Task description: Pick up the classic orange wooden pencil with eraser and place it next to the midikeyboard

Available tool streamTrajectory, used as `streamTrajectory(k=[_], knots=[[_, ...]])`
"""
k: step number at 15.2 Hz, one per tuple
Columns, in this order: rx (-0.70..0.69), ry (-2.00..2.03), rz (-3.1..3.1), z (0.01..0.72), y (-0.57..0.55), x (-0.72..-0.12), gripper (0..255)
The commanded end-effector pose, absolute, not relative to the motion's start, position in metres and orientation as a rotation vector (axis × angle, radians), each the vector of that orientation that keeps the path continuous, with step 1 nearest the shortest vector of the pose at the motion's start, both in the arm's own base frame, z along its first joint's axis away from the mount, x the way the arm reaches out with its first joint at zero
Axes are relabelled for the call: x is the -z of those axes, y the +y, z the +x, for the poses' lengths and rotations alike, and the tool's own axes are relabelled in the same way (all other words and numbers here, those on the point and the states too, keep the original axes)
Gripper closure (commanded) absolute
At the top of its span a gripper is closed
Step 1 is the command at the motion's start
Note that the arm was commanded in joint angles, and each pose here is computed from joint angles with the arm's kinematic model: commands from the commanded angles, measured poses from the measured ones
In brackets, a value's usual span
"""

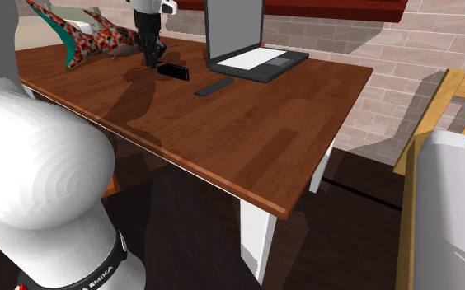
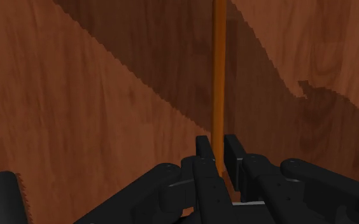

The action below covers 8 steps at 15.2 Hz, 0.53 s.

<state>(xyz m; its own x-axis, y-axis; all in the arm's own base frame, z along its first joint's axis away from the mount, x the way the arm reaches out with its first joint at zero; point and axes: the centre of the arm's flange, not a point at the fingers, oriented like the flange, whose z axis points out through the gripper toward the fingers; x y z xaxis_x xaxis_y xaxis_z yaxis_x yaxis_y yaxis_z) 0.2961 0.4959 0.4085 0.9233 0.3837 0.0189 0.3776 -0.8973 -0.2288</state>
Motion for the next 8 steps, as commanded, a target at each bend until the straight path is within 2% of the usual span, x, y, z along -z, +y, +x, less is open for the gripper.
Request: streamTrajectory(k=[1, 8], knots=[[-0.039, -0.573, -2.854, 0.296, 0.495, -0.397, 255], [-0.039, -0.573, -2.854, 0.296, 0.495, -0.360, 255]])
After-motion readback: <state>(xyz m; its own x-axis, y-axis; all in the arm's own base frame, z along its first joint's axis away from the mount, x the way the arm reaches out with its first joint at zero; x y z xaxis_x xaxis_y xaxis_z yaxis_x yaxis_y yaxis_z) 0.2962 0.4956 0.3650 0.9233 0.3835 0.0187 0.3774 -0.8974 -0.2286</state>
